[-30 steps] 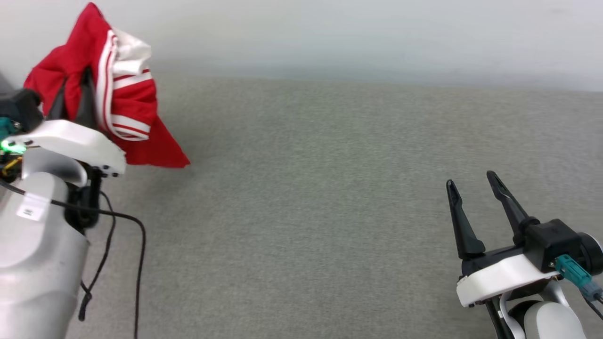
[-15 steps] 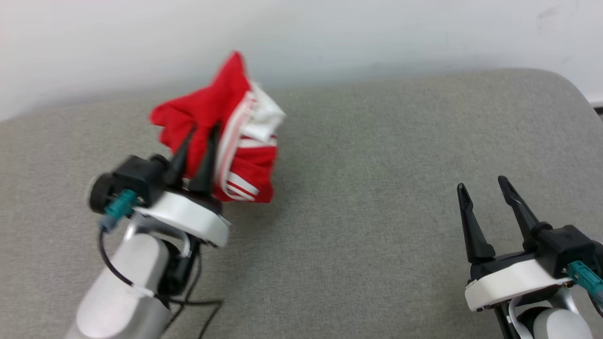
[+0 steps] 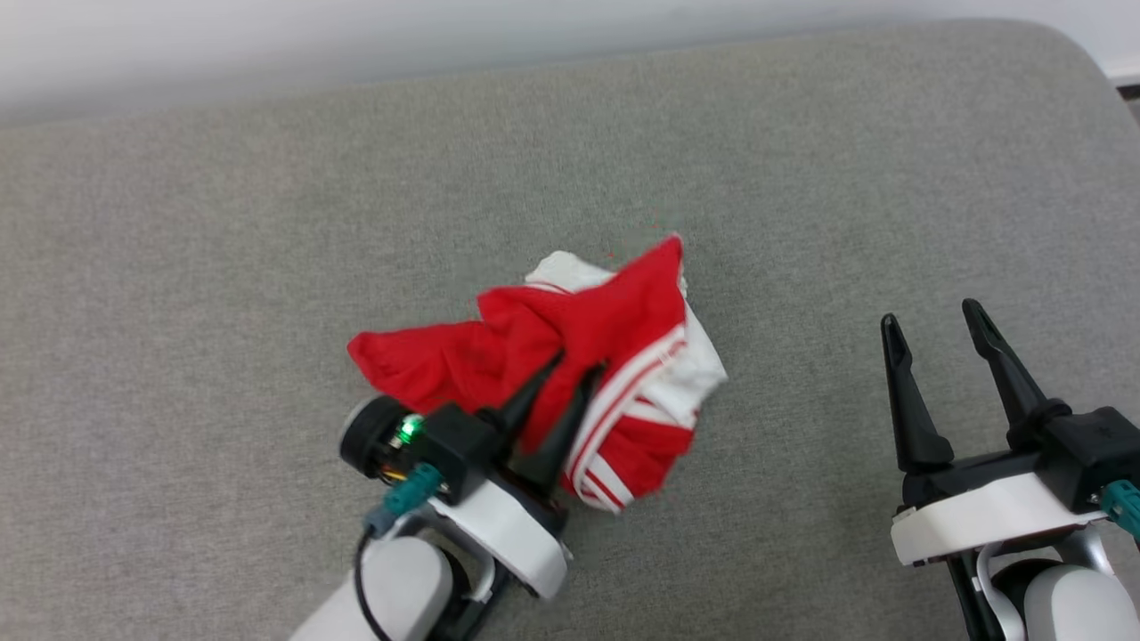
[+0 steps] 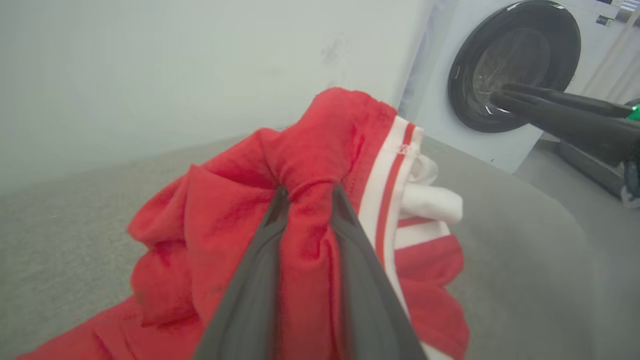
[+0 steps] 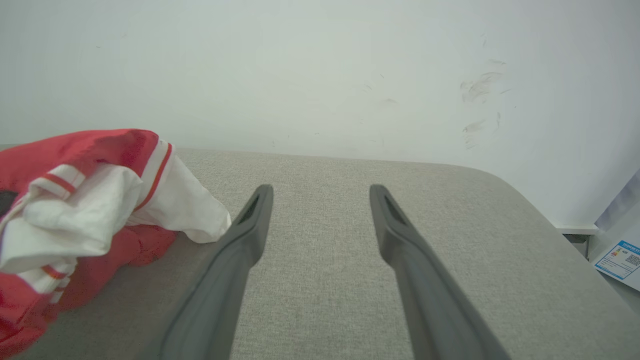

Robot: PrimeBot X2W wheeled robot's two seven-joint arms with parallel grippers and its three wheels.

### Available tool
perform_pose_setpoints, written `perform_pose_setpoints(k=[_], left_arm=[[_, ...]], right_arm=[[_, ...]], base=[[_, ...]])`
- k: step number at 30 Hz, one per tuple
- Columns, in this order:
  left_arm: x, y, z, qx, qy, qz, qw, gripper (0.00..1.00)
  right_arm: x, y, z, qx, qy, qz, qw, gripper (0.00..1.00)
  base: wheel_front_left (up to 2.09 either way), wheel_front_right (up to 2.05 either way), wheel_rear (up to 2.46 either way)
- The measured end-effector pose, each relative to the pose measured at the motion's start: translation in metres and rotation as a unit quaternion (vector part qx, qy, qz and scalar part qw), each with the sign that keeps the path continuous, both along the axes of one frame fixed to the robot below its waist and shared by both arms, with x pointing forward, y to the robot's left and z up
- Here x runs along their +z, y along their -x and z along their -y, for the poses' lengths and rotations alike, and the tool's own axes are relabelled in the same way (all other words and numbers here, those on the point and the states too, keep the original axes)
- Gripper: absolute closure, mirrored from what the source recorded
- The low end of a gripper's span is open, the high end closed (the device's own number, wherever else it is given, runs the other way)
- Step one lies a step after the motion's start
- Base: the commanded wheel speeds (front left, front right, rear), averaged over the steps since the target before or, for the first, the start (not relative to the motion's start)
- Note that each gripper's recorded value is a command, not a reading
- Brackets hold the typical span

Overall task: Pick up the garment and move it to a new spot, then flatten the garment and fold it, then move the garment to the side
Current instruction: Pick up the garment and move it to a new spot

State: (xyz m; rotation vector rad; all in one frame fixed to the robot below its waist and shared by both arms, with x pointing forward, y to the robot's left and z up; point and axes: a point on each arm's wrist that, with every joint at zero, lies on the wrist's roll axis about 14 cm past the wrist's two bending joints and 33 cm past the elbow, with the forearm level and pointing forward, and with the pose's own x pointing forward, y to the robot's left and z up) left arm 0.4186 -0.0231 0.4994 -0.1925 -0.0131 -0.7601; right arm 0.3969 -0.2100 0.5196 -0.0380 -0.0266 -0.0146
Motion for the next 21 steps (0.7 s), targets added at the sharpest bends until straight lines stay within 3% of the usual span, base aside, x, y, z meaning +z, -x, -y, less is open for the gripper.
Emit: perform_pose_setpoints(k=[10,11,12,13,21], left_arm=[[-0.064,0.044,0.021,-0.083,-0.056,-0.086,0.991,1.0],[-0.062,0.044,0.021,-0.083,-0.056,-0.083,0.992,0.64],[-0.06,0.045,0.021,-0.083,-0.055,-0.078,0.992,0.09],[-0.056,0.046,0.022,-0.083,-0.052,-0.072,0.993,0.0],[-0.005,0.047,0.018,-0.058,-0.024,0.001,0.998,0.0]], right_arm=[[-0.011,-0.016,-0.008,0.013,-0.007,-0.008,1.0,0.0],[-0.011,-0.015,-0.008,0.014,-0.008,-0.006,1.0,0.0],[-0.009,-0.015,-0.009,0.015,-0.008,-0.004,1.0,0.0],[-0.007,-0.014,-0.01,0.016,-0.009,-0.001,1.0,0.0],[0.004,-0.001,-0.015,0.022,-0.018,0.01,1.0,0.0]], base=[[0.0,0.0,0.0],[0.0,0.0,0.0],[0.0,0.0,0.0],[0.0,0.0,0.0],[0.0,0.0,0.0]])
